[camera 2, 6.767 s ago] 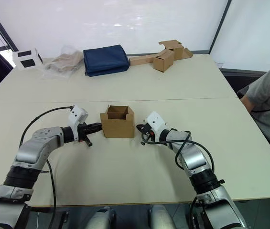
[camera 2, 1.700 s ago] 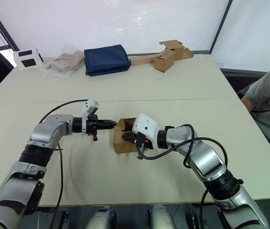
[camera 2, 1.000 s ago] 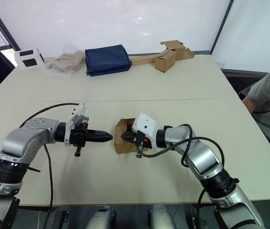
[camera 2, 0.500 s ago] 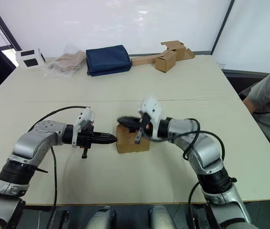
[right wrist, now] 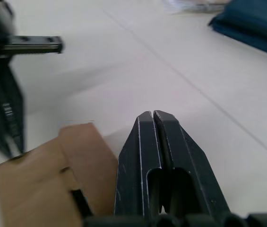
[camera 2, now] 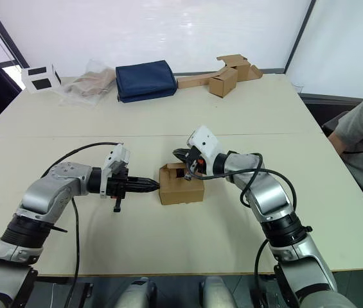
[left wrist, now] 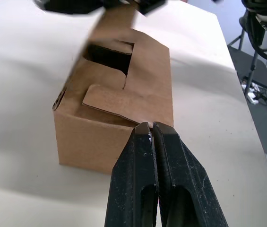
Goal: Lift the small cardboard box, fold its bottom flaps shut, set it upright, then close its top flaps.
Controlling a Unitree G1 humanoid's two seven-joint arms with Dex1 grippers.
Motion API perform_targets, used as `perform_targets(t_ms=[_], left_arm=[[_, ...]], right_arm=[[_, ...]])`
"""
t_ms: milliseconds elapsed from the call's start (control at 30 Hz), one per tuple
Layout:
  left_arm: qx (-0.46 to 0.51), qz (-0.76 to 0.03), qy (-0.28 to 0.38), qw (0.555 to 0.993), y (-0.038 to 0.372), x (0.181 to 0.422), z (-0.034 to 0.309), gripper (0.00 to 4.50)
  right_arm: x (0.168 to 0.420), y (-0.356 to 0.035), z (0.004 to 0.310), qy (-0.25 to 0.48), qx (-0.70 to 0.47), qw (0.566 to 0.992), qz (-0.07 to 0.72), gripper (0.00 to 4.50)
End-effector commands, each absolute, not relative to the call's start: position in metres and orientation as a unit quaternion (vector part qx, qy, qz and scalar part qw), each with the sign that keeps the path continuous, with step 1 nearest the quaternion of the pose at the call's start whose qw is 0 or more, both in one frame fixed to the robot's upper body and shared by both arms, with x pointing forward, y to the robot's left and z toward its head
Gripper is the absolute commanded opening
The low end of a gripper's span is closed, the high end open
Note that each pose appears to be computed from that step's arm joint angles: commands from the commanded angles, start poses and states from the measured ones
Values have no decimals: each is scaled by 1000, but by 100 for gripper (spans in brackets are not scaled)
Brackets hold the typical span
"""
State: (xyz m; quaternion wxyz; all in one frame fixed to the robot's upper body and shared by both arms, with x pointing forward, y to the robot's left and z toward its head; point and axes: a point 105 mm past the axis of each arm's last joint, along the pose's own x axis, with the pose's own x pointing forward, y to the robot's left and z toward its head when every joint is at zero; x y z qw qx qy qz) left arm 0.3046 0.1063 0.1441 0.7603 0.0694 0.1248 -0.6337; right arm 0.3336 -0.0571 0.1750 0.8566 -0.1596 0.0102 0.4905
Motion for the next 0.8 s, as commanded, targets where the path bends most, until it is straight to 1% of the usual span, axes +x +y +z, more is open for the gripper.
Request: perform_targets(t_ms=[33,167,233,300,367,467,633,800], left_arm=[[81,-629,128,762,104,306,143,10],[73,-629,122,764,105,306,150,10],[58,-626,111,770,107,309,159,10],[20,-624,93,776,108,313,177,10],[3,-620,80,780,109,316,190,10],[-8,-615,70,786,108,321,199,10],[0,-606,63,793,98,329,196,10],[18,-597,69,799,87,337,180,10]], right_arm=[[319,-53,184,-8,-159,841,517,0],[317,-54,181,-4,-157,842,515,0],[317,-55,181,-4,-157,845,512,0],[319,-56,182,-6,-156,847,508,0],[319,-56,181,-6,-156,847,508,0],[320,-55,181,-5,-156,847,508,0],[319,-54,179,-3,-154,847,508,0],[318,-54,179,-2,-151,849,507,0]])
